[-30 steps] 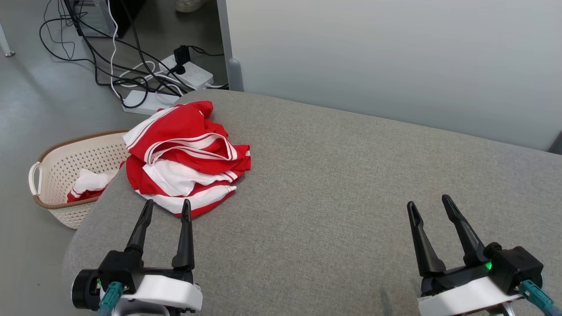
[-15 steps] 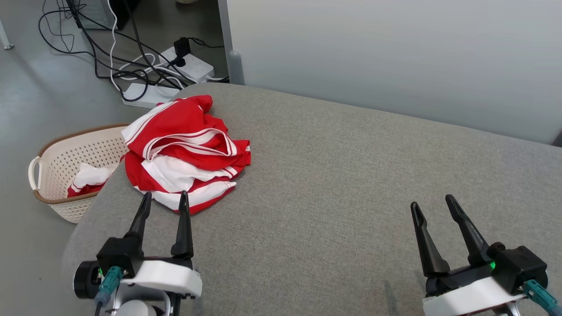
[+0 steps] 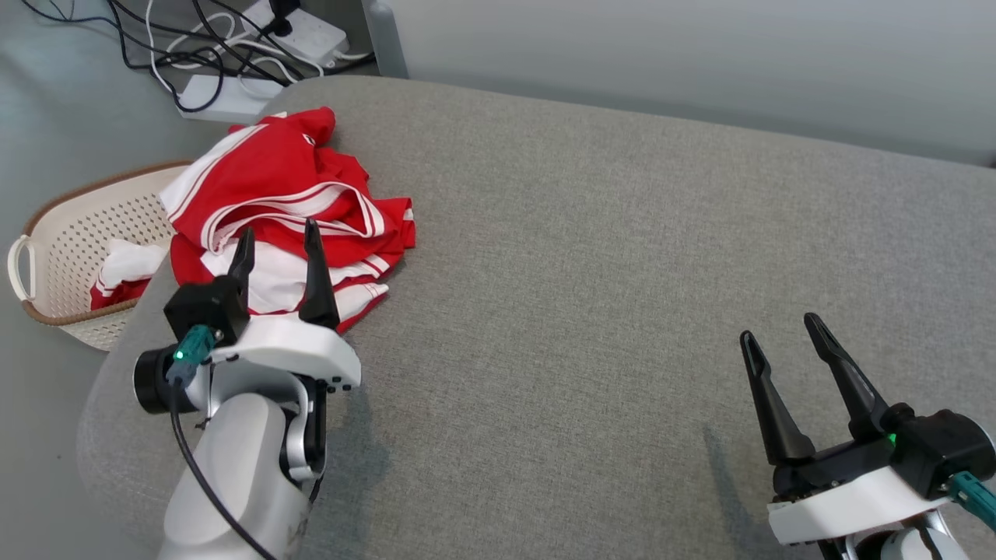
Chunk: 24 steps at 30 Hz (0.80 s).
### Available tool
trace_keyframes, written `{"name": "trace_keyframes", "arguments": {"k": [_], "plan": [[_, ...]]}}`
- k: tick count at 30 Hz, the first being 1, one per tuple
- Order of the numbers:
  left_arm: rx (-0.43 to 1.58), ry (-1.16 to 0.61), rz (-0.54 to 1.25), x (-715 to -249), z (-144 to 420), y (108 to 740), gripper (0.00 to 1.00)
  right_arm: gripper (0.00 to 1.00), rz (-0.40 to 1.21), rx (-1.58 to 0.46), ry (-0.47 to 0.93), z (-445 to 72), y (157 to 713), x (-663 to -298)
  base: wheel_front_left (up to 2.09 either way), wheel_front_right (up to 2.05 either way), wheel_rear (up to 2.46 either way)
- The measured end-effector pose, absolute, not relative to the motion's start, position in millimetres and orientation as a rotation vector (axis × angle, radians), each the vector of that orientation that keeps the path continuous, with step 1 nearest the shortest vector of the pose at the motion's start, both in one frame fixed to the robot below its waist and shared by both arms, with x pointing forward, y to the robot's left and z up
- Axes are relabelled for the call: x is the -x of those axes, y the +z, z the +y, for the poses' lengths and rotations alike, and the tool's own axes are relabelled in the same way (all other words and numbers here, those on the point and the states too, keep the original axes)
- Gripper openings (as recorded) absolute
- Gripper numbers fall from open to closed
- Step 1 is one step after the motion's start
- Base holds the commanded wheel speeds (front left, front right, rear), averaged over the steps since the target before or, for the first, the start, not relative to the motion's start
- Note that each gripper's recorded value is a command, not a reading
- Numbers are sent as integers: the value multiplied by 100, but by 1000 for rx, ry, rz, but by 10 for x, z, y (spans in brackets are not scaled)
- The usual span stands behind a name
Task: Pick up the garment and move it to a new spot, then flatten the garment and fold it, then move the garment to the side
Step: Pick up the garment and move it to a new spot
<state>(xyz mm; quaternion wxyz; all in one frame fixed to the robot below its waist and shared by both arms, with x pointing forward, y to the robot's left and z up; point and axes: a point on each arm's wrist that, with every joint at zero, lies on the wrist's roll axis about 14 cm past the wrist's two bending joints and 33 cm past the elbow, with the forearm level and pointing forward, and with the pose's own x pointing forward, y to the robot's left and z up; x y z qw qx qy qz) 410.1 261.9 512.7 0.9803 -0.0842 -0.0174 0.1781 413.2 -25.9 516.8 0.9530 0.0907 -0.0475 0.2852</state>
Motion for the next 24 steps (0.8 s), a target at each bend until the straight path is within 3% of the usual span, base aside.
{"name": "trace_keyframes", "arguments": {"k": [8, 15, 24], "plan": [[205, 321, 90, -4578, 2483, 4863, 100, 100, -55, -174, 569, -343, 4952, -4319, 0, 0, 0], [177, 337, 293, -4740, 2470, 4462, 100, 100, -38, -168, 565, -394, 4846, -4419, 0, 0, 0], [137, 322, 429, -4826, 2416, 4160, 100, 100, -18, -176, 546, -479, 4758, -4468, 0, 0, 0]]}}
